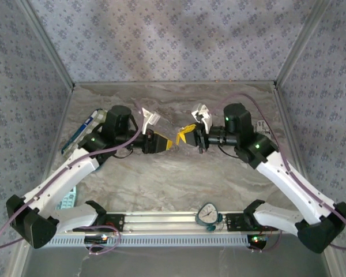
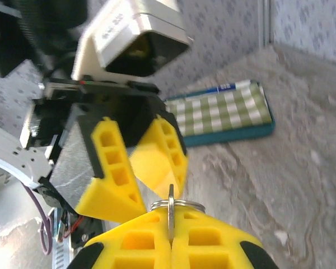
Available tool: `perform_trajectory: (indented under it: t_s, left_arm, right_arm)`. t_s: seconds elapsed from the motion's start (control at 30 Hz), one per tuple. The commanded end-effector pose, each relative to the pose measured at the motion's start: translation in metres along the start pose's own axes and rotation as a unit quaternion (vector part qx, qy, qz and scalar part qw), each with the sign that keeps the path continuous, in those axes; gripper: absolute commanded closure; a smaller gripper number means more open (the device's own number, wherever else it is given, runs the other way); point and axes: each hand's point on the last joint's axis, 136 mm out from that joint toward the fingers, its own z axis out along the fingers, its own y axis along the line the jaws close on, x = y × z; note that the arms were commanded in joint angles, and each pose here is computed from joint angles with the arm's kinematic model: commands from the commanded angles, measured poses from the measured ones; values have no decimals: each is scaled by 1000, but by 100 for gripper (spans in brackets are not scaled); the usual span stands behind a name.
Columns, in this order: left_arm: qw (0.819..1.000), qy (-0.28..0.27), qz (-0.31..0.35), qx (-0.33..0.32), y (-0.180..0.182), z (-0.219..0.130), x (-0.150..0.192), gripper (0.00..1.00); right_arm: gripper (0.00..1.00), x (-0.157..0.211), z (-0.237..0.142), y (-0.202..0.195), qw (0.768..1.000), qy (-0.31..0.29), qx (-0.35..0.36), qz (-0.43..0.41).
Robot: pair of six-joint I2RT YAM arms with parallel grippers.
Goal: Remove the keys from the keyring
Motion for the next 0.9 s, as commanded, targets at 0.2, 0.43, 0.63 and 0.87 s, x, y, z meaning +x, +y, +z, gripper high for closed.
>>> perform_trajectory:
  t_s: [0.2,0.43,0.63,0.87]
  left_arm:
    - [962,-214,146,-87,4,-53,-25,46]
    - [918,-264,284,-87,-19,-63,-13,36]
    - [896,-252,359,-74,-37,-46,-6,30]
    - [869,-241,428,-67,-57,-27,-11,30]
  right_arm:
    - [100,22,-5,1,993,93,12,70]
    - [100,12,-8,22,994,75,-42,65]
    - [100,0,-9,35,993,52,-84,62]
    - [100,-7,-9,45,991,45,-112,59]
